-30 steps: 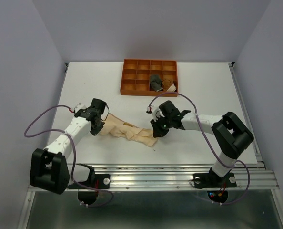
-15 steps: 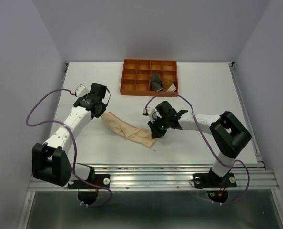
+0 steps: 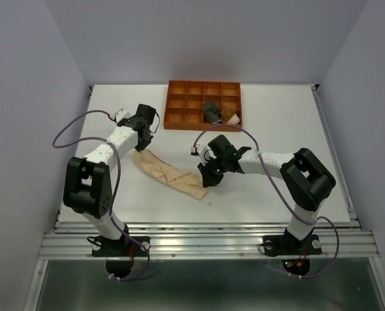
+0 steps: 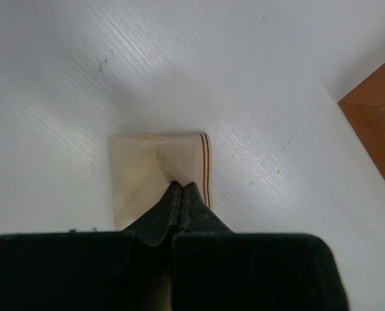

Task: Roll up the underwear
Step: Fold the underwear

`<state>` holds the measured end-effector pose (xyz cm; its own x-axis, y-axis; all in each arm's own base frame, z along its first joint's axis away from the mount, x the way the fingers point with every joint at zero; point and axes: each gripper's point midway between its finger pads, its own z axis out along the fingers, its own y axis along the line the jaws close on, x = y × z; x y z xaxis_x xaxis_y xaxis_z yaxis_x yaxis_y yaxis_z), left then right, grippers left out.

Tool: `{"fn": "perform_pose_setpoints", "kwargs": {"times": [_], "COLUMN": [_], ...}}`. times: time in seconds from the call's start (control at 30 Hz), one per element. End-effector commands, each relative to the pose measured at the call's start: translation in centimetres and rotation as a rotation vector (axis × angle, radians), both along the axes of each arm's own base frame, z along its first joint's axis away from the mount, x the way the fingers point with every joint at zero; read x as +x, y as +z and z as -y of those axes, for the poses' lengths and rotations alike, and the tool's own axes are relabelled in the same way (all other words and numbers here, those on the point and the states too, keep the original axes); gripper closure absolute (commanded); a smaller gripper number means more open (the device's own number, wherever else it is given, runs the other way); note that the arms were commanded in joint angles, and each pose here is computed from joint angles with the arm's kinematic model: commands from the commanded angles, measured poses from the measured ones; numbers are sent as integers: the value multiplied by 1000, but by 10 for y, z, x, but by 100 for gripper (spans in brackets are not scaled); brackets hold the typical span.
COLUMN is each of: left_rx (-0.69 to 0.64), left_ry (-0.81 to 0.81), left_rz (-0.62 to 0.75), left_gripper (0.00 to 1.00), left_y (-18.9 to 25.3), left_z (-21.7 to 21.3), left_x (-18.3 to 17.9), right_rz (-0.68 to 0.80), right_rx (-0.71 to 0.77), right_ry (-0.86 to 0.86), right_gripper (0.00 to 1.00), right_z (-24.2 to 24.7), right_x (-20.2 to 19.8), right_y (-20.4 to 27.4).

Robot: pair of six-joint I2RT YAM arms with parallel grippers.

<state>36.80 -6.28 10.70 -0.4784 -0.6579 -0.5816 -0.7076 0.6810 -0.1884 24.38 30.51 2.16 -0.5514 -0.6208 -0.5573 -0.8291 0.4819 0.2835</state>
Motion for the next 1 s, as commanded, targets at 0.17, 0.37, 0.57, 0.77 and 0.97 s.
{"fn": "perform_pose_setpoints", "kwargs": {"times": [0.17, 0.37, 0.57, 0.77, 0.97], "left_rx": [53, 78, 71, 65, 42], "left_ry": [21, 101, 166, 155, 98], "left_rz": [-51, -132, -197, -217, -227], "left_gripper": [100, 100, 100, 100, 95], "left_y": [-31, -60, -90, -100, -95], "left_z": [-7, -27, -47, -45, -38], "left_x": [19, 16, 8, 11, 10], "right_rz": [-65, -71, -101, -112, -92], "right_rx": [-138, -174, -196, -228, -212], "right_ry": [27, 6, -28, -55, -78], "right_gripper": [91, 91, 91, 91, 83], "right_z": [20, 28, 38, 50, 44], "right_x": [-20, -21, -31, -39, -31], "right_y": [-35, -38, -41, -45, -38]}}
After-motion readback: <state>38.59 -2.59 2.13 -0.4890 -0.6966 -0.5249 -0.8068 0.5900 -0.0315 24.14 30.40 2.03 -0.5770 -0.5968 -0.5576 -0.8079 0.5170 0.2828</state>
